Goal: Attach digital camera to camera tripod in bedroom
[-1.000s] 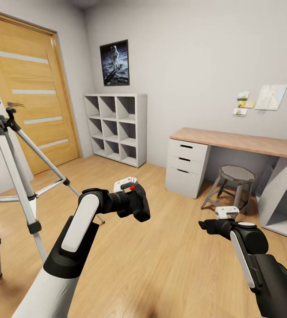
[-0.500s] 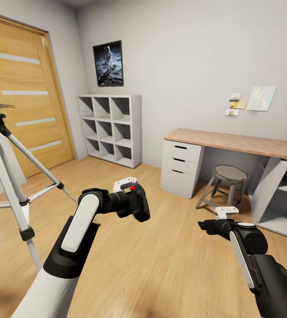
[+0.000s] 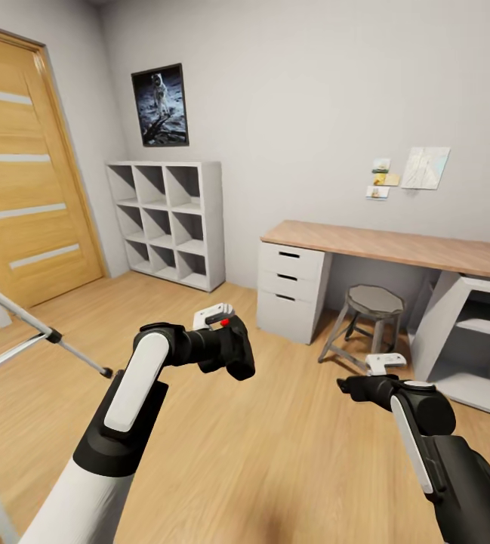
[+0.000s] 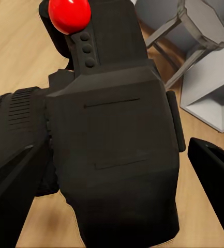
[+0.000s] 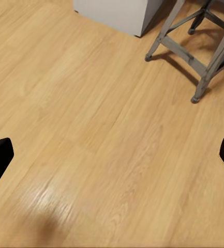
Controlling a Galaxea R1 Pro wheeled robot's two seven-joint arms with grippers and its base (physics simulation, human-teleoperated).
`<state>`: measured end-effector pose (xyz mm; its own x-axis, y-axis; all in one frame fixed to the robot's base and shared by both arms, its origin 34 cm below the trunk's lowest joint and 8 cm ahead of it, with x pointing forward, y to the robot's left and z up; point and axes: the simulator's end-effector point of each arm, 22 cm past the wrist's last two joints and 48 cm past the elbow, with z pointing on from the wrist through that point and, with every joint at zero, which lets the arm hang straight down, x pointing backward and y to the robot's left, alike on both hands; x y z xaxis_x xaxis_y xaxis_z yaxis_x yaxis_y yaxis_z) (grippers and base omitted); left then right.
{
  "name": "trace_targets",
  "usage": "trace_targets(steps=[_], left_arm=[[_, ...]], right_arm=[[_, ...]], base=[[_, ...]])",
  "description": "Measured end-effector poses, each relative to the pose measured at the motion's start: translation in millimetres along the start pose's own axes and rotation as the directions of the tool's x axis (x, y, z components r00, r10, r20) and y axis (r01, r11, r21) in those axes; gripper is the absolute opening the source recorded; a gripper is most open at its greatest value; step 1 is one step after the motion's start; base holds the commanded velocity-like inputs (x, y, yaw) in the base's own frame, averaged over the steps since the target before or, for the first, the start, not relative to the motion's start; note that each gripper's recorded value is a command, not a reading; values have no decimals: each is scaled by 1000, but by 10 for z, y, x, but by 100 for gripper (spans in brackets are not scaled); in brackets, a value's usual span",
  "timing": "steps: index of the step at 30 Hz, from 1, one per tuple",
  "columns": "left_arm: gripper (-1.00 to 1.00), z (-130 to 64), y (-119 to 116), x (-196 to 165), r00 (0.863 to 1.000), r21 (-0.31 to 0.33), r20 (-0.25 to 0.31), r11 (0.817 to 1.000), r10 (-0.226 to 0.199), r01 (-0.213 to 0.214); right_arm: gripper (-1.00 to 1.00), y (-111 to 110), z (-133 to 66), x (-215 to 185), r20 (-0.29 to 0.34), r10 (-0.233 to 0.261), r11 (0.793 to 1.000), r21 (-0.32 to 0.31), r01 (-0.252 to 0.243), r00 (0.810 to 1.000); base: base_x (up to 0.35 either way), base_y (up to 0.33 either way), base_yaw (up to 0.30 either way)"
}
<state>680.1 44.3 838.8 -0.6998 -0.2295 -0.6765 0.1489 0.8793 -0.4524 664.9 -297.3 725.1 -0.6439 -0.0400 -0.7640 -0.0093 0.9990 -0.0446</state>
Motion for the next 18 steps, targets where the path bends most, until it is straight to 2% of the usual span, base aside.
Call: trace_targets(steps=[9,18], left_arm=[[-100,0,34,-1,1000,-11,0,1000,0,0],[-100,0,93,4,1000,-31,0,1000,-2,2]], right_arm=[[100,19,1,0,0,0,1000,-3,0,1000],[100,32,3,5,-1,-1,1000,-6,1,1000]], base=[[293,-214,17],[293,-221,217]])
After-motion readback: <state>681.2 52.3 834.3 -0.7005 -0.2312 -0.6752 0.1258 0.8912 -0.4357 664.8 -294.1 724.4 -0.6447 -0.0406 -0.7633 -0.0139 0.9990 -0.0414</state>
